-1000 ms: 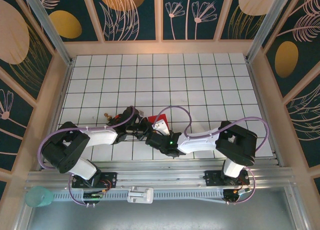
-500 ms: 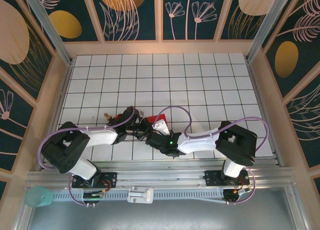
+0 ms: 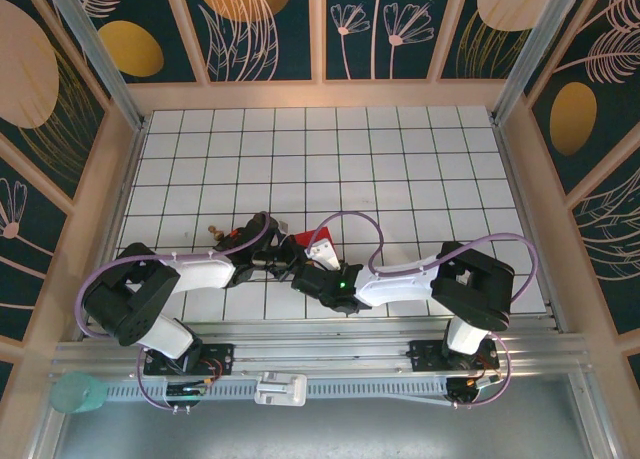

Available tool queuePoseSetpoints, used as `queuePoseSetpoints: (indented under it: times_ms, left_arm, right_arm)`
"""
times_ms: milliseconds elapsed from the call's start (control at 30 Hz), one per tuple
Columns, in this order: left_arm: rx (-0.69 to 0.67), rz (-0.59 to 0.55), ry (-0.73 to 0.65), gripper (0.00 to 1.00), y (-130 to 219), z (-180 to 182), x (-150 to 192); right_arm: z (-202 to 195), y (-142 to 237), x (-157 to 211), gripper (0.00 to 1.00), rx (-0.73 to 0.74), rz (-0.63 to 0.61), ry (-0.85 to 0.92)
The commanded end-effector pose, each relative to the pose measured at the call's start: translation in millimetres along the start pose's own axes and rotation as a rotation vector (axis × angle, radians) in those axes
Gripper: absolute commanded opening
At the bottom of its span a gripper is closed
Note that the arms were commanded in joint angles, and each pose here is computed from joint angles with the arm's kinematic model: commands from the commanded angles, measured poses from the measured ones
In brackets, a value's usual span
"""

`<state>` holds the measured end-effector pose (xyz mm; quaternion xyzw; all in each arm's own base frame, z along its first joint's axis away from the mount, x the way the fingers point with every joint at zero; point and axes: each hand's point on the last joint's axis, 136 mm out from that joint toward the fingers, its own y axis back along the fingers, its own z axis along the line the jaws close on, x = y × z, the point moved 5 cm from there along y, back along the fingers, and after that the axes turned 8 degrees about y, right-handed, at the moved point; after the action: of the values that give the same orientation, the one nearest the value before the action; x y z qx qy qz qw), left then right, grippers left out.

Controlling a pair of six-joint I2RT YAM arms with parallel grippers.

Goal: Fold a paper plane with a square sheet of paper (pick it up from the middle)

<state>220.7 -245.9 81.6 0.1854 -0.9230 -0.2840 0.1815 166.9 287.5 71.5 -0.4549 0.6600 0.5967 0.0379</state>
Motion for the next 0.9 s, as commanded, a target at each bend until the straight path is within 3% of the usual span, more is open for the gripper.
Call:
queuePoseSetpoints:
  times_ms: [0, 433, 867]
  left_arm:
    - [-0.080, 0.039, 0.079, 0.00, -1.3, 12.1, 6.0]
    - [-0.082, 0.043, 0.077, 0.00, -2.0, 12.8, 6.1]
    - [-0.088, 0.042, 0.071, 0.00, -2.6, 15.0, 5.5]
  right_arm:
    - [-10.8, -2.0, 3.7, 0.25, 0.069, 0.000, 0.002]
    - [-13.4, -3.9, 4.8, 0.28, 0.088, 0.005, 0.019]
    - [-17.7, -0.7, 5.5, 0.08, 0.095, -0.002, 0.016]
